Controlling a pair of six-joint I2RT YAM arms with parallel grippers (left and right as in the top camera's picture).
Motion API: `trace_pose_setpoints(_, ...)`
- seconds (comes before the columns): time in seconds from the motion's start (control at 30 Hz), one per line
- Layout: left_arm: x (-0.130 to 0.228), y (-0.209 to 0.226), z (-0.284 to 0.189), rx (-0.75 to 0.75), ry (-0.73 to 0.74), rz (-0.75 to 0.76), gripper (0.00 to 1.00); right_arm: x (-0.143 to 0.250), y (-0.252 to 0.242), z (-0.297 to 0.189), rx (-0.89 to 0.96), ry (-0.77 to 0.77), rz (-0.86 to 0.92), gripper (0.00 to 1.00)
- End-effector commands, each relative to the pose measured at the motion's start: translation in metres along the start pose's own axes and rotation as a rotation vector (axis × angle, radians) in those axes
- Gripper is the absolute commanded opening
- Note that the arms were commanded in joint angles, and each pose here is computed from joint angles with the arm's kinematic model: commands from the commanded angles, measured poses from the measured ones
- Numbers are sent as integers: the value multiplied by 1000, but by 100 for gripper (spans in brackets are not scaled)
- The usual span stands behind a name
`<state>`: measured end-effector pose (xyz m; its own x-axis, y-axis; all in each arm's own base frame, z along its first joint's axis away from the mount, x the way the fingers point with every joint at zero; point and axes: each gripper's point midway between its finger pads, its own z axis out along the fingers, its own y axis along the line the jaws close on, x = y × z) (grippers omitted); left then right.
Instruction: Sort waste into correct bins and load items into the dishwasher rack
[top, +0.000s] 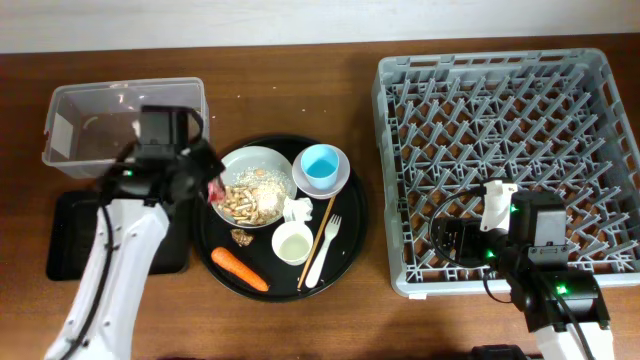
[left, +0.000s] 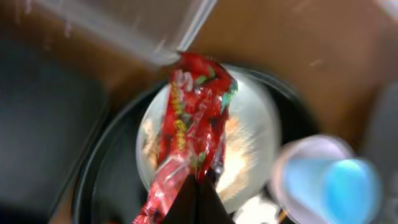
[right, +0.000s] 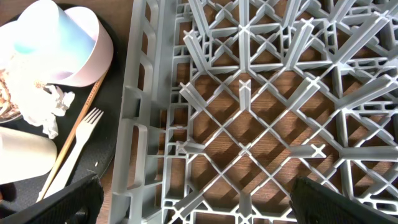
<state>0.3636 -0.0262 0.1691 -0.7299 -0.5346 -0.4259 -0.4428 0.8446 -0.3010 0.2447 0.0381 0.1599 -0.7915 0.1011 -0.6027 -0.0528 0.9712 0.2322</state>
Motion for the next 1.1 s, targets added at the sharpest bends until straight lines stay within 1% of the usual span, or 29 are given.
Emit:
trace_pose_setpoints(0.0,-68,-21,-26,84,-255,145,0,-6,5,-4,-18,-18,2,99)
trace_pose_setpoints(0.03,-96,-16,-27,75,-350,113,0,-6,5,-4,-18,-17,3,99)
trace_pose_setpoints(0.07,-112,-9,-18,68,-386,87,1,-6,5,-4,-18,-17,3,99)
trace_pose_setpoints(0.17,-143,10,25,42,-426,41,0,-6,5,-4,-18,-17,3,99)
trace_pose_setpoints(0.2,-145,14,49,31,-414,36,5,-6,5,-4,-18,-17,3,99)
trace_pose_setpoints(0.23,-143,17,62,22,-396,37,38,-6,5,-4,-18,-17,3,99)
trace_pose_setpoints(0.27,-142,17,63,23,-393,38,51,-6,5,-4,-18,-17,3,99)
trace_pose_setpoints(0.3,-145,14,58,29,-402,64,52,-6,5,-4,-18,-17,3,99)
trace_pose_setpoints(0.37,-150,7,36,48,-434,100,52,-6,5,-4,-18,-17,3,99)
trace_pose_setpoints(0.4,-141,-3,22,108,-402,114,52,-6,5,-4,-18,-14,3,99)
trace_pose_setpoints(0.43,-123,-13,12,177,-330,131,51,-6,5,-4,-18,-14,3,99)
trace_pose_setpoints(0.47,-93,-19,7,211,-216,143,50,-6,5,-4,-18,-14,3,99)
trace_pose_setpoints(0.53,-32,-12,12,157,12,159,50,-5,5,-4,-18,-10,4,99)
trace_pose_setpoints(0.57,6,-12,13,124,142,208,50,-5,5,-4,-18,-10,4,99)
trace_pose_setpoints(0.6,45,-17,8,102,261,290,50,-5,5,-4,-17,-9,4,99)
trace_pose_setpoints(0.63,78,-20,2,81,358,345,50,-4,5,-4,-17,-9,4,99)
trace_pose_setpoints(0.7,130,-25,-4,50,484,458,50,-4,5,-4,-17,-6,5,99)
trace_pose_setpoints(0.77,153,-12,5,-37,495,499,50,-2,4,-4,-16,2,7,99)
trace_pose_setpoints(0.83,166,-8,16,-30,508,511,50,-1,4,-4,-15,5,7,99)
trace_pose_setpoints(0.9,171,-8,26,-13,498,513,50,-1,4,-4,-16,5,7,99)
trace_pose_setpoints(0.93,174,-12,30,19,495,509,49,-1,5,-4,-16,5,8,99)
trace_pose_setpoints(0.97,177,-15,34,44,492,505,42,-1,4,-4,-16,5,8,99)
trace_pose_setpoints(1.0,180,-12,38,45,491,504,31,-1,5,-4,-16,6,7,99)
trace_pose_setpoints(1.03,183,-9,40,39,499,504,26,0,4,-4,-15,9,8,99)
trace_pose_setpoints(1.07,183,-9,41,43,495,504,16,0,4,-4,-15,9,8,99)
